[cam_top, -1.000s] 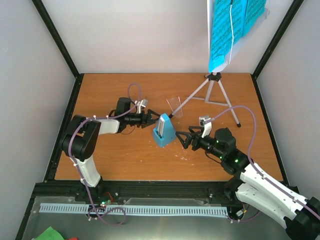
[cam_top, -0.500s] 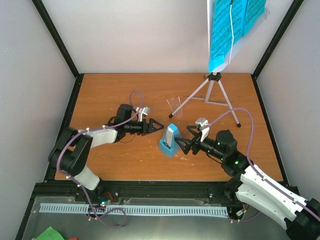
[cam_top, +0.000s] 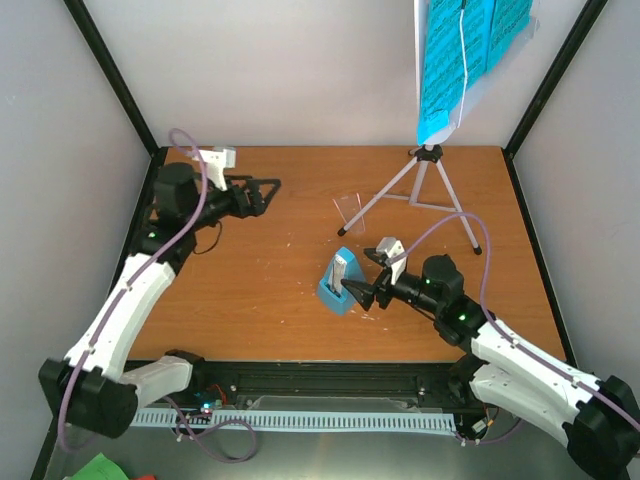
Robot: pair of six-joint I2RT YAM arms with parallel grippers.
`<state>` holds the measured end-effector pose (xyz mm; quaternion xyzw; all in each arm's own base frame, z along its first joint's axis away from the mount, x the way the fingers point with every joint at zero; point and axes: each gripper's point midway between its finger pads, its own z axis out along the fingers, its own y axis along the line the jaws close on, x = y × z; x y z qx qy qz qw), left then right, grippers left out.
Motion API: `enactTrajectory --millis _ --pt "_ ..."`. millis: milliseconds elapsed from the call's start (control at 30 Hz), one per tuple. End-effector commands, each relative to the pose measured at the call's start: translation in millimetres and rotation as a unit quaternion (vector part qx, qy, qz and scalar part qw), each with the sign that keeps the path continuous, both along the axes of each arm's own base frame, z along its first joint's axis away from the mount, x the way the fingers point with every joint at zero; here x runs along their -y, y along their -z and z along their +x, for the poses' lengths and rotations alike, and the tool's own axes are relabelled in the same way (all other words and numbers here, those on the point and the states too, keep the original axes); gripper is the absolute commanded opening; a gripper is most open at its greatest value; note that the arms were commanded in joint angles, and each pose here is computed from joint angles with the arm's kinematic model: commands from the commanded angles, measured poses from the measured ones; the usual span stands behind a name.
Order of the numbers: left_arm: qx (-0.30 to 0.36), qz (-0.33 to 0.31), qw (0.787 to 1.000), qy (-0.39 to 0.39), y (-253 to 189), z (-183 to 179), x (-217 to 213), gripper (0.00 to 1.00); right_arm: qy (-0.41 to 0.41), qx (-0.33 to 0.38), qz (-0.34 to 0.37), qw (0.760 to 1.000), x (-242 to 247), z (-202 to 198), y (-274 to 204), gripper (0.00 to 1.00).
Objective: Pack up the instrument practice props
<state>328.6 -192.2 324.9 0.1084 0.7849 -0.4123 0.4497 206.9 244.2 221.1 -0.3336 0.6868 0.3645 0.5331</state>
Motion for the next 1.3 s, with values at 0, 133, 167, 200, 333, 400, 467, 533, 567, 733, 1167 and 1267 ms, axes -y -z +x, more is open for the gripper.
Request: enactTrajectory --millis 0,133,167,200,333,400,467,533,567,733,1167,1267 --pt "0.085 0.110 0.984 -0.107 -19.8 4.1 -48.5 0.99 -0.014 0.041 0.002 0.999 -10.9 5.4 -15.3 1.00" --pt "0.109 0.153 0.971 -0.148 -4.7 5.4 -67.6 0.99 -0.009 0.043 -0.014 0.999 -17.3 12.7 -5.3 1.00" --pt "0.109 0.160 0.970 -0.150 0.5 5.9 -69.0 0.99 -0.004 0.046 -0.019 0.999 -17.8 15.3 -3.2 1.00" --pt "0.105 0.167 0.969 -0.150 8.1 6.4 -70.0 1.00 -0.002 0.048 -0.024 0.999 -18.6 16.9 -0.9 1.00" --pt "0.094 0.194 0.963 -0.160 38.8 9.1 -76.7 1.00 0.024 0.050 -0.041 0.998 -19.4 26.8 8.8 1.00" --pt "0.097 0.207 0.960 -0.161 50.5 10.1 -78.9 0.99 0.033 0.053 -0.047 0.997 -19.8 29.5 13.9 1.00" --pt "0.097 0.215 0.958 -0.161 59.1 11.6 -79.9 1.00 0.043 0.056 -0.053 0.996 -20.2 32.5 18.1 1.00" --pt "0.094 0.219 0.958 -0.162 63.5 13.6 -80.5 0.99 0.053 0.058 -0.058 0.995 -21.3 35.3 21.1 1.00" --pt "0.094 0.220 0.958 -0.161 64.0 14.0 -80.0 0.99 0.059 0.059 -0.058 0.995 -21.2 37.1 22.0 1.00" --pt "0.094 0.225 0.955 -0.167 66.6 14.7 -82.7 1.00 0.079 0.063 -0.057 0.993 -22.6 43.5 28.4 1.00" --pt "0.089 0.230 0.955 -0.167 72.5 16.3 -82.8 1.00 0.117 0.053 -0.068 0.989 -20.1 53.0 44.0 0.95" --pt "0.089 0.230 0.955 -0.167 72.4 16.9 -82.9 1.00 0.114 0.052 -0.071 0.990 -19.9 51.9 45.8 0.89"
